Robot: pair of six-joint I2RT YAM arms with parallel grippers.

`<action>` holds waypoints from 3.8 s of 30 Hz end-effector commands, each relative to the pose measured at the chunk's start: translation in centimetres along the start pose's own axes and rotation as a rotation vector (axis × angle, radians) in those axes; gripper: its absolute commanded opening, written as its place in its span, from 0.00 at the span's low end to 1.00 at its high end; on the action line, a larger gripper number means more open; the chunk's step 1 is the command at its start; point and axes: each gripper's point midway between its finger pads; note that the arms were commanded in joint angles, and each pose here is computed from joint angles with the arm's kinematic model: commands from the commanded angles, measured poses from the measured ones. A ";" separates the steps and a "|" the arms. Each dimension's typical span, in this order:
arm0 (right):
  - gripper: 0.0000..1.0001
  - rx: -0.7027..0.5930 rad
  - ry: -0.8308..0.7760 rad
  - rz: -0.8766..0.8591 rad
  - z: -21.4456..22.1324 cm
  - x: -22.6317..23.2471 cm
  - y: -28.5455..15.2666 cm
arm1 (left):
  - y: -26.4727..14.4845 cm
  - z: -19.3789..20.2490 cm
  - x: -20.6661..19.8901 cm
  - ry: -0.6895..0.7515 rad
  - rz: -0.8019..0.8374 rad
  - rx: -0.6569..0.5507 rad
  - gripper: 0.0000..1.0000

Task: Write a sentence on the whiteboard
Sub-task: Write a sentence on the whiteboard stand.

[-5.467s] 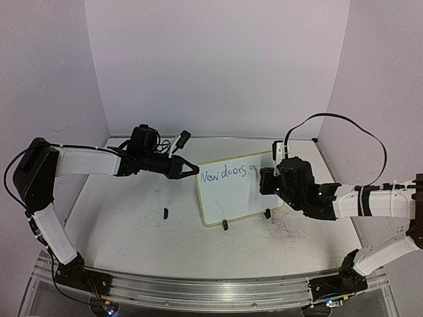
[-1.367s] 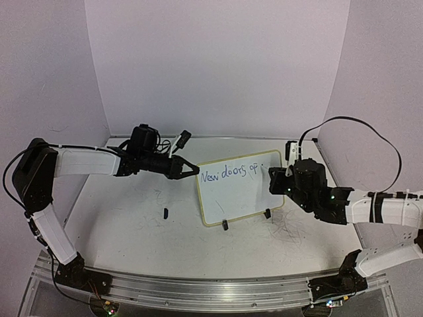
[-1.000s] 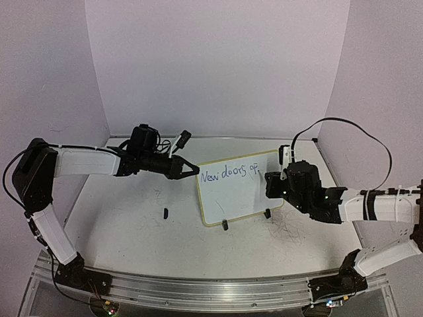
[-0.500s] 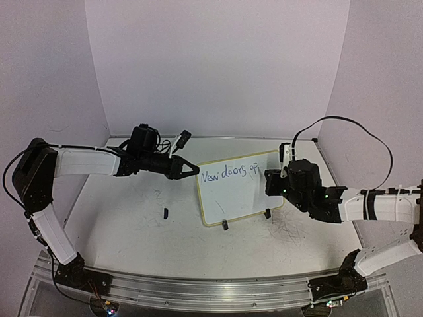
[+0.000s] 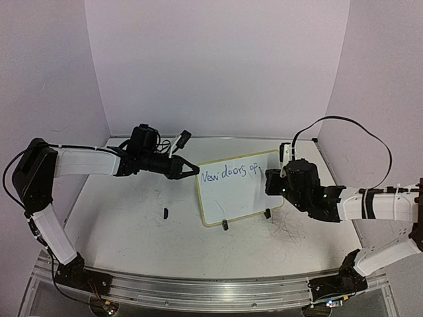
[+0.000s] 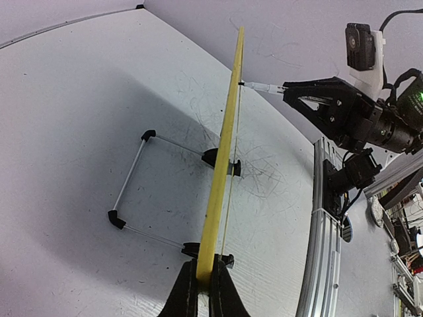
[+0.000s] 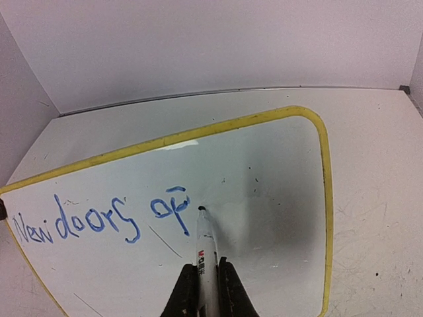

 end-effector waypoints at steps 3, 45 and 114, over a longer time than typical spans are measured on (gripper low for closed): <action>0.00 -0.059 0.036 0.041 -2.2 -0.3 0.4 | -0.4 0.6 -0.9 0.019 0.002 0.028 0.00; 0.00 0.037 0.005 0.003 0.9 -0.5 0.4 | -0.4 0.5 -0.9 0.022 0.002 0.027 0.00; 0.00 -0.089 -0.016 0.034 -4.0 -0.3 0.0 | -0.1 0.9 -0.9 0.022 0.002 0.036 0.00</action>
Point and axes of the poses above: each gripper's point midway between its finger pads, its own y axis out along the fingers, its own x axis along the line the jaws close on, z = x × y, and after that the axes turned 2 degrees about y, right-handed
